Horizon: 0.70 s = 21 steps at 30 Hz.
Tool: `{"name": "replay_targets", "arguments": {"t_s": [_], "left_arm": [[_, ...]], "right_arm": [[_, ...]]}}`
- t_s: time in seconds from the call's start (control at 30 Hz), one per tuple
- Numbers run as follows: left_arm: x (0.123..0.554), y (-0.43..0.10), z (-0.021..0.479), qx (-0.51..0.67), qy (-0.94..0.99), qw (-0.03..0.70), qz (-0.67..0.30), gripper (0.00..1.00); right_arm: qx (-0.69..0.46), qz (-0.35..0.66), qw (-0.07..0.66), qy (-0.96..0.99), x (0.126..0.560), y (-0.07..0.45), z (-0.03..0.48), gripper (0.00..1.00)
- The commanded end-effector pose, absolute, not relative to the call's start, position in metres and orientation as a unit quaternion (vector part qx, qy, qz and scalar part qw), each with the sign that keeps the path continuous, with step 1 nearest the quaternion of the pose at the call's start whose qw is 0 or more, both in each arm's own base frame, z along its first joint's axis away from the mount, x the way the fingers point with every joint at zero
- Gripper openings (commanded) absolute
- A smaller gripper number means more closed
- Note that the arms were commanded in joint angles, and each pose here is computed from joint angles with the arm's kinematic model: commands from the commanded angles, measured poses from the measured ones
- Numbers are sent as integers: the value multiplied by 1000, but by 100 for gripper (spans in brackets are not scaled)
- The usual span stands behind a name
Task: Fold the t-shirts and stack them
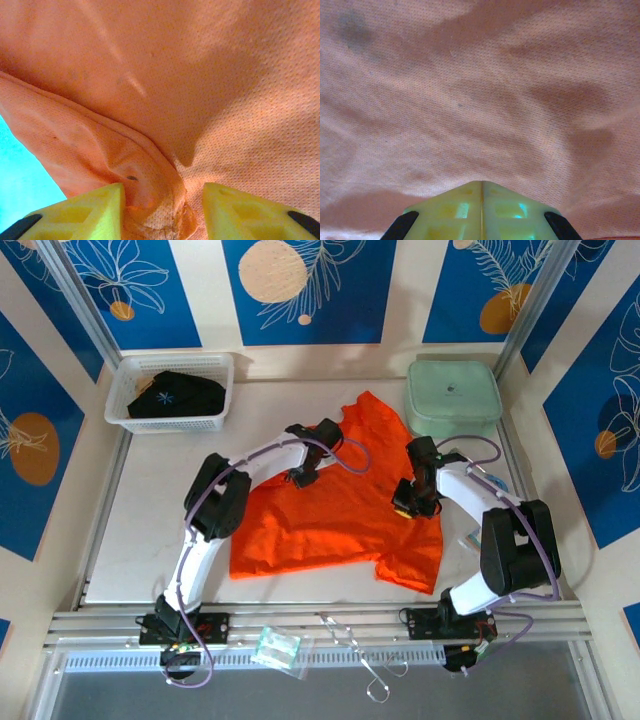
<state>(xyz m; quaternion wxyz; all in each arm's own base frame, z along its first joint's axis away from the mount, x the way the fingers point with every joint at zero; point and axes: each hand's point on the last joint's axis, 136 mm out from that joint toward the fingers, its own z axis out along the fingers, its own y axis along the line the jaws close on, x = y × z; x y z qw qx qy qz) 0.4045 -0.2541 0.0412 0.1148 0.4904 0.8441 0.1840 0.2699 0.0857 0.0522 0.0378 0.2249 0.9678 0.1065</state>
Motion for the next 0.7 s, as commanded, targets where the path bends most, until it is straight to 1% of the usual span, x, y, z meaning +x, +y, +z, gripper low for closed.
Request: {"name": "replay_targets", "arguments": {"t_s": [0.0, 0.07, 0.27, 0.3, 0.4, 0.67], "left_arm": [[403, -243, 46, 494, 836, 111, 214, 41], [403, -240, 45, 494, 834, 110, 220, 39], [399, -233, 33, 495, 831, 94, 234, 39], [399, -233, 33, 495, 831, 95, 235, 38], [401, -234, 37, 494, 828, 105, 243, 34], [411, -244, 62, 491, 819, 147, 256, 28]], "right_arm": [[219, 123, 36, 967, 265, 89, 56, 9], [219, 125, 37, 967, 265, 89, 56, 10], [221, 126, 38, 966, 263, 87, 56, 9], [220, 126, 39, 966, 263, 87, 56, 9], [223, 128, 39, 966, 263, 86, 56, 10], [224, 132, 38, 965, 264, 87, 55, 9]]}}
